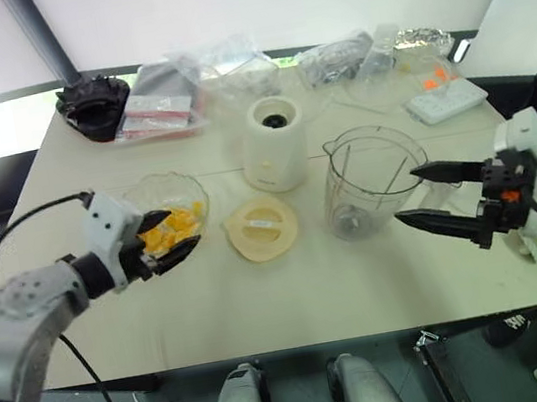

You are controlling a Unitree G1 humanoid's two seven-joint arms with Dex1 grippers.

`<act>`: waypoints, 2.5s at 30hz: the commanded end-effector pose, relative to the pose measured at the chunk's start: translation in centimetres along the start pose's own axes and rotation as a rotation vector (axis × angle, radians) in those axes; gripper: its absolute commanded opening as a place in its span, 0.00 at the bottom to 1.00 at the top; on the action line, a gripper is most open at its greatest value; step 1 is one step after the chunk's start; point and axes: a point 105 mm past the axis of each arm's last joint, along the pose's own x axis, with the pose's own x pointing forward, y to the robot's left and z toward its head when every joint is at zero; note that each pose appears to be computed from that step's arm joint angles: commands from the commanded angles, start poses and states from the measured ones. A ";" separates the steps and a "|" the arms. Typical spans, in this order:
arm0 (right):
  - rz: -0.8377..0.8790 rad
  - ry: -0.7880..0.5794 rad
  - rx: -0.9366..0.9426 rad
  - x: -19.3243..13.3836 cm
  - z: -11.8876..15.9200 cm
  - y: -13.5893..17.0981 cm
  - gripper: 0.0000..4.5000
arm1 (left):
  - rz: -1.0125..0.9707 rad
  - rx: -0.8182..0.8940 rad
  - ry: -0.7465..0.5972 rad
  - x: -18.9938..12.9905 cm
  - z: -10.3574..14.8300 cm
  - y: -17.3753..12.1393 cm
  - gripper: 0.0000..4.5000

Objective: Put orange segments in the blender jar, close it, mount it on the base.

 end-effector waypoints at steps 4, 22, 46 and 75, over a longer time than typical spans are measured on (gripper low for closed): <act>0.005 -0.053 -0.046 0.4 1.2 0.4 0.99 | -0.116 0.181 0.120 -0.5 1.4 4.6 0.82; -0.048 -0.090 -0.080 0.3 1.8 0.6 0.99 | -0.261 0.811 0.596 5.7 -1.4 11.5 0.82; -0.055 -0.087 -0.076 -0.1 1.8 1.9 0.99 | -0.245 0.938 0.806 11.6 -4.4 9.7 0.82; -0.067 -0.060 -0.076 -0.4 1.4 1.9 1.00 | -0.238 0.832 0.761 12.3 -6.6 8.4 1.00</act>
